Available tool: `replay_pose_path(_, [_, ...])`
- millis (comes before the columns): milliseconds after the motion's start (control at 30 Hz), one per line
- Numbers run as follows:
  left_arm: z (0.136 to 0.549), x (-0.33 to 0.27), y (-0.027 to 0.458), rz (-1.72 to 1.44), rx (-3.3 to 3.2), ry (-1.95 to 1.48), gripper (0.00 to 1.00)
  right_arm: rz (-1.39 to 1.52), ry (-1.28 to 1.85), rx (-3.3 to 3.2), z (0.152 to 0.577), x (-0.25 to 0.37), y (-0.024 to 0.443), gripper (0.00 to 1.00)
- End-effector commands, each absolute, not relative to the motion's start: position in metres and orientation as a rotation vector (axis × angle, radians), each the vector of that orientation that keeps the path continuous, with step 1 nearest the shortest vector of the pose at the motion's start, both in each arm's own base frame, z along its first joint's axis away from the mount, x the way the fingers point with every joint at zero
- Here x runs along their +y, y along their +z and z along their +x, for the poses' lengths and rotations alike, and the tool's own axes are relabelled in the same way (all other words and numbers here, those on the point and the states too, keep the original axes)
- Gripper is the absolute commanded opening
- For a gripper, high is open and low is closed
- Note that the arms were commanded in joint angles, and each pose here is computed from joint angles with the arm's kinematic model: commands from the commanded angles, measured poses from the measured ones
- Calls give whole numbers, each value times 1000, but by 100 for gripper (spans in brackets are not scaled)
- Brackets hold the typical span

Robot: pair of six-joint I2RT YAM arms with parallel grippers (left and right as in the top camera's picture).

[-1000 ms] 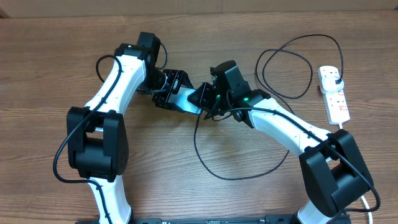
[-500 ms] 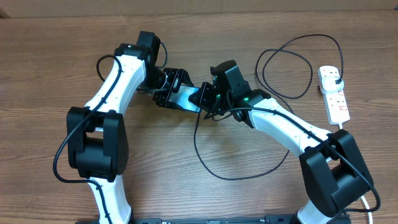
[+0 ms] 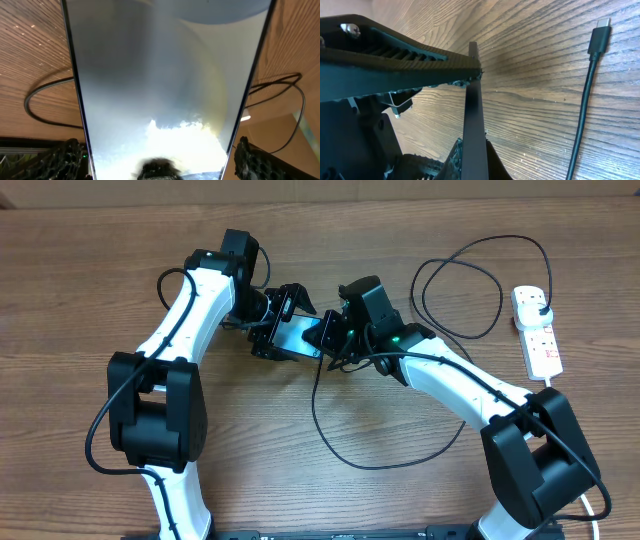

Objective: Plug charger to phone and switch on socket

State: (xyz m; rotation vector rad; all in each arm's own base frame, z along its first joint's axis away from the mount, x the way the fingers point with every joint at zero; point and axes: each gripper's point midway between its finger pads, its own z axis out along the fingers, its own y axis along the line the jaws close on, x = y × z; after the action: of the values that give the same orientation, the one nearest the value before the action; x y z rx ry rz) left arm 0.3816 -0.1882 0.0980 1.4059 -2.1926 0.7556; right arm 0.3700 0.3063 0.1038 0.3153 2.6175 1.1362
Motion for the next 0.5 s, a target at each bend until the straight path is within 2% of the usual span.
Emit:
replay_pose_path(0, [385, -194, 108, 1344, -2229, 811, 100, 294, 1186, 2562, 378, 310, 126, 4])
replay_pose_path(167, [394, -196, 110, 1082, -2438, 938, 100, 344, 1204, 2527, 387, 287, 144, 4])
replay_pose_path(367, [417, -223, 143, 434, -2657, 1407, 100, 447, 1163, 2521, 392, 252, 156, 4])
replay_pose_path(467, [420, -230, 155, 304, -2652, 1526, 100, 433, 1160, 2494, 390, 244, 171, 4])
